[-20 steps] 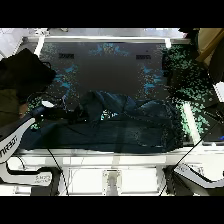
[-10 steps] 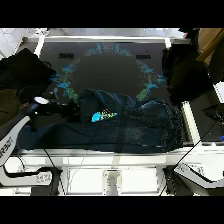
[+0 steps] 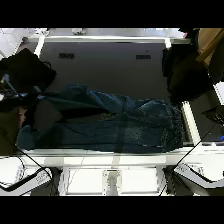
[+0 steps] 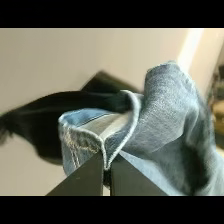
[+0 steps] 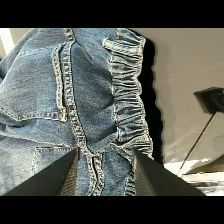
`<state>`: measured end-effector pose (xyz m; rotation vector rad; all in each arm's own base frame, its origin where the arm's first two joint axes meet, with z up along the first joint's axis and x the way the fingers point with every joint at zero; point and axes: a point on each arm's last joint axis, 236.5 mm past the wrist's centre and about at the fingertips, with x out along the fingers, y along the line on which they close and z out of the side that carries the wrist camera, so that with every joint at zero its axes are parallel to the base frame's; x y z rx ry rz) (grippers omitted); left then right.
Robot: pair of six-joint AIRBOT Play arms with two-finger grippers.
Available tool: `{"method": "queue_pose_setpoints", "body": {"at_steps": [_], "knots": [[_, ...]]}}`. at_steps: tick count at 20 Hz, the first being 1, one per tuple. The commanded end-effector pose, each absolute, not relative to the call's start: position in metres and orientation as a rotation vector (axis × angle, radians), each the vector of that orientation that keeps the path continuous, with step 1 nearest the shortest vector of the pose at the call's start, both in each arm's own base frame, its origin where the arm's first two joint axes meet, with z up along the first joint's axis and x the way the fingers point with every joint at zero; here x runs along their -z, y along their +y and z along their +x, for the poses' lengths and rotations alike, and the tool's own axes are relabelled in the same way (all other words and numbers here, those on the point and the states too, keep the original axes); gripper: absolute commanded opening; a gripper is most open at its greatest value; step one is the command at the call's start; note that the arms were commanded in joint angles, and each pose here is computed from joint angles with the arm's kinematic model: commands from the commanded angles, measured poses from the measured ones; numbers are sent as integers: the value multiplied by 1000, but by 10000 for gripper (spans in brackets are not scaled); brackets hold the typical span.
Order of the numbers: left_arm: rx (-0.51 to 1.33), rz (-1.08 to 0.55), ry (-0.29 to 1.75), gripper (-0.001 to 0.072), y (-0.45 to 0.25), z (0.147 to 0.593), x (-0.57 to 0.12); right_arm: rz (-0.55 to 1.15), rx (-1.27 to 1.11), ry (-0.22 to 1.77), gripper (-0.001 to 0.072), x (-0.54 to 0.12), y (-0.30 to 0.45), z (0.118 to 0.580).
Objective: Fold the clothes and pants, and hang the long-sleeved shirts on hangers.
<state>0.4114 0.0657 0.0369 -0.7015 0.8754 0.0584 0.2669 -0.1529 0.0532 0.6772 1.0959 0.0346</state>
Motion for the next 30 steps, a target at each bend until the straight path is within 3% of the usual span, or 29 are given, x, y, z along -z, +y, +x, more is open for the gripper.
{"method": "queue_pose_setpoints", "body": {"at_steps": [1,4,6,9,12,13,15,16,20,26,30], "knots": [[-108,-627,699,18,97,437,-89,696,-29,1105,384,-53,-151,266],[-104,-556,564,18,111,456,-144,701,-41,1115,384,-53,-148,264],[-76,-417,567,18,111,453,-150,705,-42,1117,384,-53,-148,263],[-103,-260,845,18,112,413,-82,710,-40,1117,383,-53,-147,263],[-129,-263,1132,20,106,353,-5,712,-41,1115,384,-54,-147,264],[-118,-281,1185,64,99,340,10,716,-37,1116,384,-54,-147,264],[-97,-312,1199,531,90,337,13,717,-36,1115,384,-54,-148,264],[-86,-342,1160,592,86,346,5,717,-36,1115,384,-54,-147,264],[-121,-470,812,580,96,423,-68,712,-27,1107,384,-53,-150,266],[-90,-565,1151,581,87,432,4,705,-12,1095,383,-53,-154,268],[-192,-464,1210,580,128,449,23,712,-30,1110,384,-53,-149,265]]}}
